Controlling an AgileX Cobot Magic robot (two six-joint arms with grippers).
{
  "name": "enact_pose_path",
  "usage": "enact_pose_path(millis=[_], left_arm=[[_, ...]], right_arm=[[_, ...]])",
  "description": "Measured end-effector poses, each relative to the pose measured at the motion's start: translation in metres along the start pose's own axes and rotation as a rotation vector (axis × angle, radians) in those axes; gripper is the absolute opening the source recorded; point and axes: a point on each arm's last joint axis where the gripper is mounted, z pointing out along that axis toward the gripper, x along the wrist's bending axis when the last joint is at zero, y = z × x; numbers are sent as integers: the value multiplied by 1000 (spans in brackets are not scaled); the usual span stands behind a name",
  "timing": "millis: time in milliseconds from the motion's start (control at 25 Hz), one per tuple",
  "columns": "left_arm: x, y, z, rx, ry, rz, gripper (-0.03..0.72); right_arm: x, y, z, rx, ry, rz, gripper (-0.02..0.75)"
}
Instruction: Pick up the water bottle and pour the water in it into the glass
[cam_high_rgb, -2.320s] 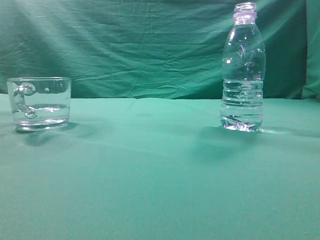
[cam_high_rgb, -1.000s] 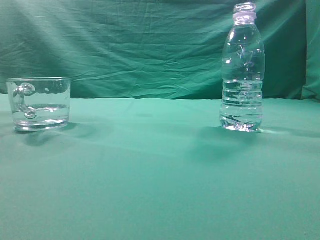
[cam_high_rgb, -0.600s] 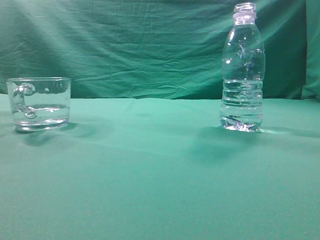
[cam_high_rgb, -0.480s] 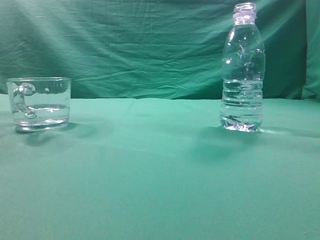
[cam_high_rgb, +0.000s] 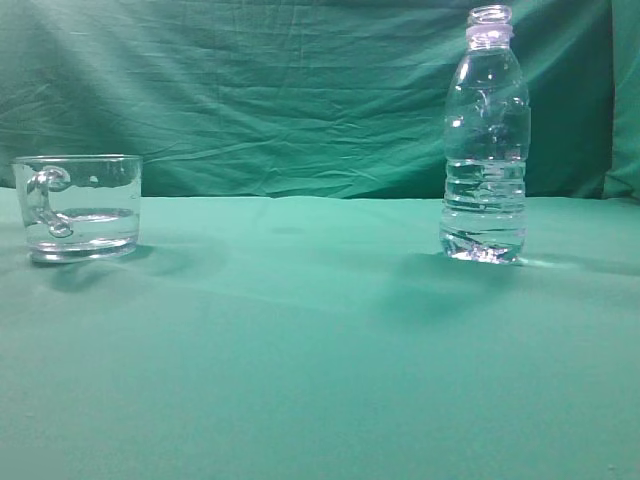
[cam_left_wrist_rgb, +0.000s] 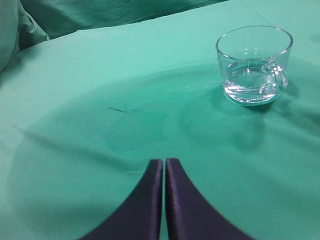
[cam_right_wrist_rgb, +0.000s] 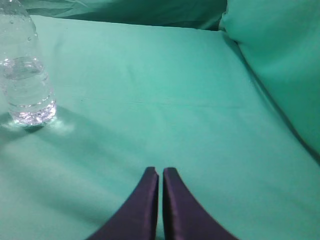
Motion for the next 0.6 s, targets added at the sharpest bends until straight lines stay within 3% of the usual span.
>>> enact_pose_path(millis=[600], left_arm=[[0,0,0,0,0,0,0]], right_arm=[[0,0,0,0,2,7,0]])
